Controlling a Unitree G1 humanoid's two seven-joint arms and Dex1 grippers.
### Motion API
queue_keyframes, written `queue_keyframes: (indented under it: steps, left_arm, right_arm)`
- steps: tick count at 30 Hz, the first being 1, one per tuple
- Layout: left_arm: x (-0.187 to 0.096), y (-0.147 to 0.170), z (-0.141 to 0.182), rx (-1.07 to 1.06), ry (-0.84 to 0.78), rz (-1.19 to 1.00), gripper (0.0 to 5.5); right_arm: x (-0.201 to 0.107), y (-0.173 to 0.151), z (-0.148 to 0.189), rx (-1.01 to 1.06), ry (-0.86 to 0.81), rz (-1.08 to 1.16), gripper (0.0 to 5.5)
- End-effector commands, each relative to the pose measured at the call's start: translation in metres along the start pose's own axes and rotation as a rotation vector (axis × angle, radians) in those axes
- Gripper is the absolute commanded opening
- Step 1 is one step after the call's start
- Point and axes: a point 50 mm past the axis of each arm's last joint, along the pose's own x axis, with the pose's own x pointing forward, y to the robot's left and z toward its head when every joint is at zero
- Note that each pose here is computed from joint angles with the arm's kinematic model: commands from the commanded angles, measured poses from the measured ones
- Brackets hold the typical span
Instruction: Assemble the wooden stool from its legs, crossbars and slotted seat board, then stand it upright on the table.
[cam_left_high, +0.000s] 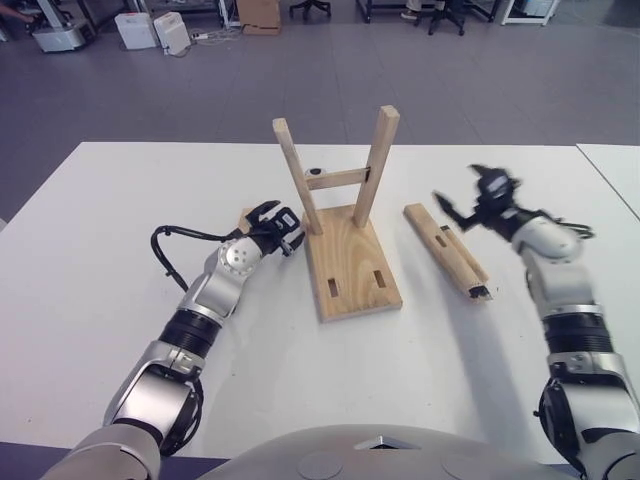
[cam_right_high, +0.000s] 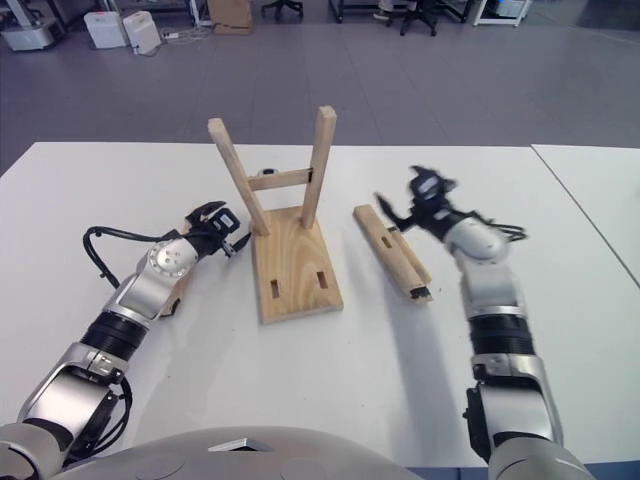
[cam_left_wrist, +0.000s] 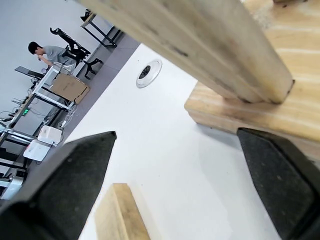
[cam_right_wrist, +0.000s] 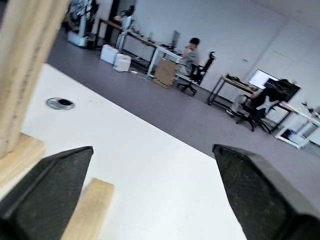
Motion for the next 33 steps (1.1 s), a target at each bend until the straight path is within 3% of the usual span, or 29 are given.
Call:
queue_keyframes:
  steps: [1,5,13,24,27,33]
  left_arm:
    - [0.009,-0.010,-0.002,-0.043,0.002,-0.036,4.46]
    - [0.012,-0.005,0.005,-0.083,-0.035,-0.006,4.46]
    - [-0.004,0.017,0.000,-0.190,-0.066,0.137,4.46]
    - [-0.028,0.021,0.021,-0.343,-0.168,0.222,4.46]
    - [-0.042,0.020,0.035,-0.532,-0.282,0.261,4.46]
    - [-0.071,0.027,0.061,-0.623,-0.518,0.224,4.46]
  right_arm:
    - [-0.025,-0.013,-0.056,0.231,0.232,-0.020,4.44]
    - [-0.031,0.004,-0.085,0.262,0.328,0.085,4.44]
    - [-0.035,0.035,-0.092,0.253,0.326,0.181,4.44]
    - [-0.029,0.050,-0.086,0.258,0.292,0.096,2.40]
    - [-0.031,0.059,-0.088,0.262,0.300,0.086,1.72]
    - [-0.040,0.060,-0.093,0.274,0.337,-0.017,0.48]
